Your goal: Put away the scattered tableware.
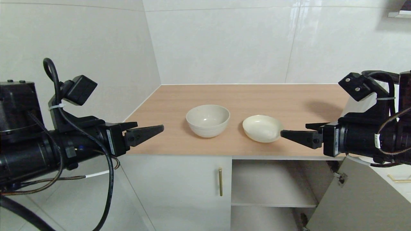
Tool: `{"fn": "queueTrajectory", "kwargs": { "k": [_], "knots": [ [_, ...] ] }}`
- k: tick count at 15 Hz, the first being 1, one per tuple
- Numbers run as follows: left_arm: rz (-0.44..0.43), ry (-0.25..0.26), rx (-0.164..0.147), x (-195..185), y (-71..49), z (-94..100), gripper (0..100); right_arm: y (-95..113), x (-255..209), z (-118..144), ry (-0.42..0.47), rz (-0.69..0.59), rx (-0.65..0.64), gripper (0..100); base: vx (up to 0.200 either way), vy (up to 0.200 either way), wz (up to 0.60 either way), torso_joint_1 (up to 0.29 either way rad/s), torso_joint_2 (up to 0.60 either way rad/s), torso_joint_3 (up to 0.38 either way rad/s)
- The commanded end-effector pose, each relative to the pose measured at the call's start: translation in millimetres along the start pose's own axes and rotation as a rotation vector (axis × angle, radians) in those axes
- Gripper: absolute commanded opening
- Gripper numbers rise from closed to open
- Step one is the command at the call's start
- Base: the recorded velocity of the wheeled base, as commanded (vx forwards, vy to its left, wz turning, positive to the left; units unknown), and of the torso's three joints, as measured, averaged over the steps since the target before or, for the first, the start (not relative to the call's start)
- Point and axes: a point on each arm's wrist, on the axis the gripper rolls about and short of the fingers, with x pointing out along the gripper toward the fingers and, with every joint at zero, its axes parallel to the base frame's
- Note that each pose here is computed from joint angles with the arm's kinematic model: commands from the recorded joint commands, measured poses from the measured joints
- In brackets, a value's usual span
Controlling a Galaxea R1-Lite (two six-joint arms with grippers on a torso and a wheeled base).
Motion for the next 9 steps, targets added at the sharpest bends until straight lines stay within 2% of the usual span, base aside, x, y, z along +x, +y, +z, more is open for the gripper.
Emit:
{"fn": "queueTrajectory", "kwargs": {
  "k": [1,5,7,8,9],
  "knots": [
    [0.002,0.007,-0.003,2,0.8,-1.2,100,-3,8,-4,0.027,-0.009,0.006,100,0.0,0.0,0.0,0.129,-0.33,-0.203],
    [0.002,-0.015,0.004,4,0.1,7.6,100,-13,33,11,-0.02,-0.065,0.01,100,0.0,0.0,0.0,0.035,-0.08,-0.051],
    [0.062,-0.017,-0.005,17,11.1,14.0,100,-39,75,27,-0.039,-0.243,0.039,100,0.0,0.0,0.0,0.0,0.0,0.0],
    [0.092,-0.013,-0.015,27,16.1,16.5,100,-45,86,36,-0.037,-0.276,0.053,100,0.0,0.0,0.0,0.0,0.0,0.0],
    [0.114,-0.024,-0.05,40,20.4,23.1,100,-50,94,41,-0.021,-0.292,0.09,100,0.0,0.0,0.0,0.0,0.0,0.0]
  ]
}}
